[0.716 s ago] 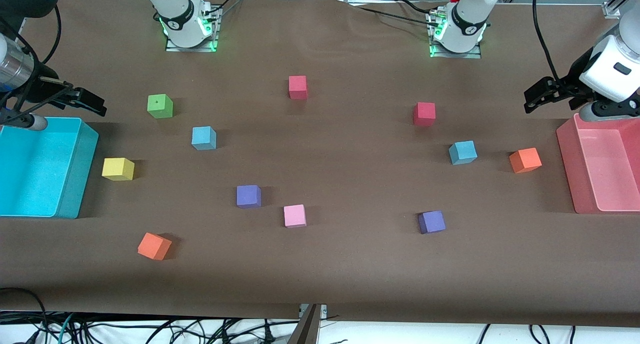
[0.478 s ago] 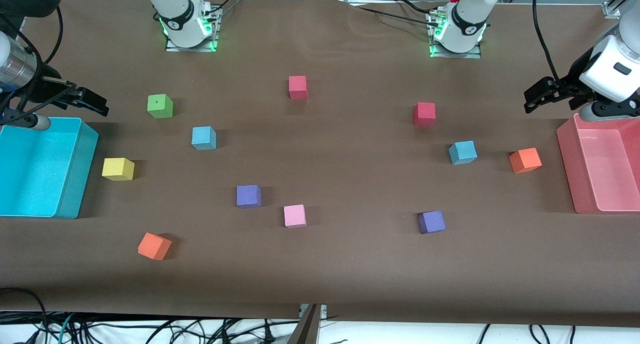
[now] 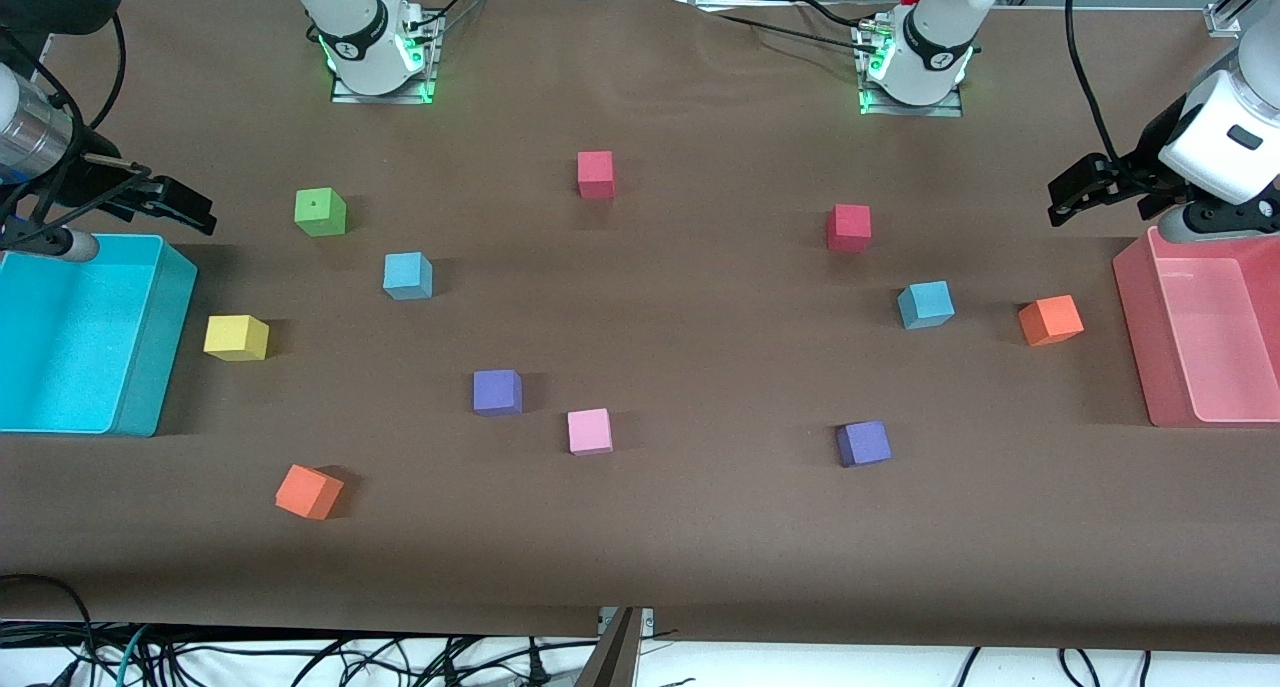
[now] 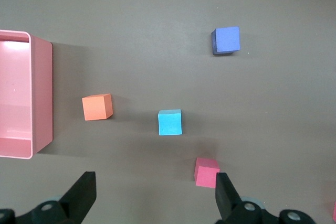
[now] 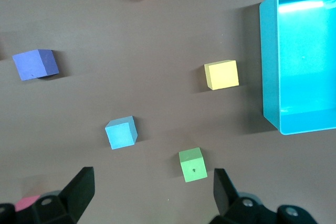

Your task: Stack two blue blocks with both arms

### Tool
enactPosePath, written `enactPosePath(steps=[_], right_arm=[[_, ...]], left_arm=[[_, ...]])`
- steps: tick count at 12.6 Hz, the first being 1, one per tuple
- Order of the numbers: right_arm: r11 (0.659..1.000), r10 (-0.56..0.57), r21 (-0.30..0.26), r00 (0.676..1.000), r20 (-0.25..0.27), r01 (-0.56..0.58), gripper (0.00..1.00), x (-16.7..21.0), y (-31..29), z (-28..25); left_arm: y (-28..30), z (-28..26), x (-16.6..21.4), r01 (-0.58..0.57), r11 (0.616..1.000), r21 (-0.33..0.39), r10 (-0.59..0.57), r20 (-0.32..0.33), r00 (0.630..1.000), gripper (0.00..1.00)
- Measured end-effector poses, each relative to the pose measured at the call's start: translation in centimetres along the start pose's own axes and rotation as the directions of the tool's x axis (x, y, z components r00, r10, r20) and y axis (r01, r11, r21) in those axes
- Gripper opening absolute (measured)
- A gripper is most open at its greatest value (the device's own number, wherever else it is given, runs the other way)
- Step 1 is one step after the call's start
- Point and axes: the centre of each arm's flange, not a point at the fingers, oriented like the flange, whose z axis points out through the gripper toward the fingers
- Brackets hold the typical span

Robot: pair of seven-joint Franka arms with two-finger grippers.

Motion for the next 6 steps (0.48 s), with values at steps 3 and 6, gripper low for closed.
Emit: enactPosePath(steps=[3, 6], right_arm=[[1.0, -0.006, 0.0, 1.0, 0.0, 0.006, 1.0, -0.01, -0.05, 0.0], [1.0, -0.018, 0.0, 1.0, 0.005, 0.018, 1.0, -0.07, -0.11, 0.03]], left_arm=[[0.0, 0.0, 0.0, 0.0, 1.0, 0.0, 0.0, 0.0, 1.0, 1.0], [0.0, 0.0, 0.0, 0.0, 1.0, 0.0, 0.0, 0.0, 1.0, 1.0]])
